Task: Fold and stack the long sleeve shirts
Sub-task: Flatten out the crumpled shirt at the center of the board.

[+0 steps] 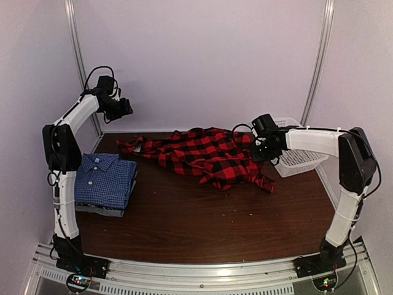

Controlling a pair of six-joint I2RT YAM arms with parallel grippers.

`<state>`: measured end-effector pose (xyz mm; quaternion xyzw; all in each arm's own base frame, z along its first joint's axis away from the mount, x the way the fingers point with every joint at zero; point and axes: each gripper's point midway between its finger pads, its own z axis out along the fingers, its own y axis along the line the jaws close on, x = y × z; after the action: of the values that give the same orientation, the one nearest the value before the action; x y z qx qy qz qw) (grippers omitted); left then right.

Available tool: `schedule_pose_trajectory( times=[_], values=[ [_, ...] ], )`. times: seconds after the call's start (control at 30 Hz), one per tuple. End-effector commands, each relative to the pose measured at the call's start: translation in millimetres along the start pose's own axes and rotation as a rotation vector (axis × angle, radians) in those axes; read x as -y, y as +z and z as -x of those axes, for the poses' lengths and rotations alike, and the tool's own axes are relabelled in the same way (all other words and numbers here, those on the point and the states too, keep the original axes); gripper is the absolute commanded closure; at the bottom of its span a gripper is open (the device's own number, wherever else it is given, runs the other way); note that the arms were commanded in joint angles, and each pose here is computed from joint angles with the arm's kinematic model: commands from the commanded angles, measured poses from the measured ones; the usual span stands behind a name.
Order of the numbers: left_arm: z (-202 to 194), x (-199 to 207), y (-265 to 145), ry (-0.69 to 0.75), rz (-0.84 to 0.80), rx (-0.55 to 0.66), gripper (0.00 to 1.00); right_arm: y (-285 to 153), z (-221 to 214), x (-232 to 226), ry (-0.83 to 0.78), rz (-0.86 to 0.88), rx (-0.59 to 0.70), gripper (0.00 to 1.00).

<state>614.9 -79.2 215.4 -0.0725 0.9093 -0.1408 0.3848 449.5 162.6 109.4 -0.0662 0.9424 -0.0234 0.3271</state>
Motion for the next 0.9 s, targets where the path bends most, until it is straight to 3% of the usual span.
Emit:
schedule_pose_trajectory(
  times=[0.0, 0.2, 0.67, 0.87],
  values=[
    [13.9, 43.8, -47.3, 0.079, -0.024, 0.084, 0.34, -27.5, -1.9, -13.2, -0.015, 0.017, 0.037, 0.52],
    [-33.1, 103.2, -76.5, 0.119, -0.097, 0.073, 0.33, -46.9, -17.2, -30.5, -0.031, 0.056, 0.056, 0.41],
    [-255.8, 239.2, -120.5, 0.116, -0.434, -0.176, 0.34, -37.0, -59.6, -38.3, 0.052, 0.144, 0.07, 0.32],
    [-325.0, 286.8, -114.8, 0.051, -0.544, -0.276, 0.34, -25.7, -62.2, -41.3, 0.098, 0.159, 0.087, 0.31]
  ],
)
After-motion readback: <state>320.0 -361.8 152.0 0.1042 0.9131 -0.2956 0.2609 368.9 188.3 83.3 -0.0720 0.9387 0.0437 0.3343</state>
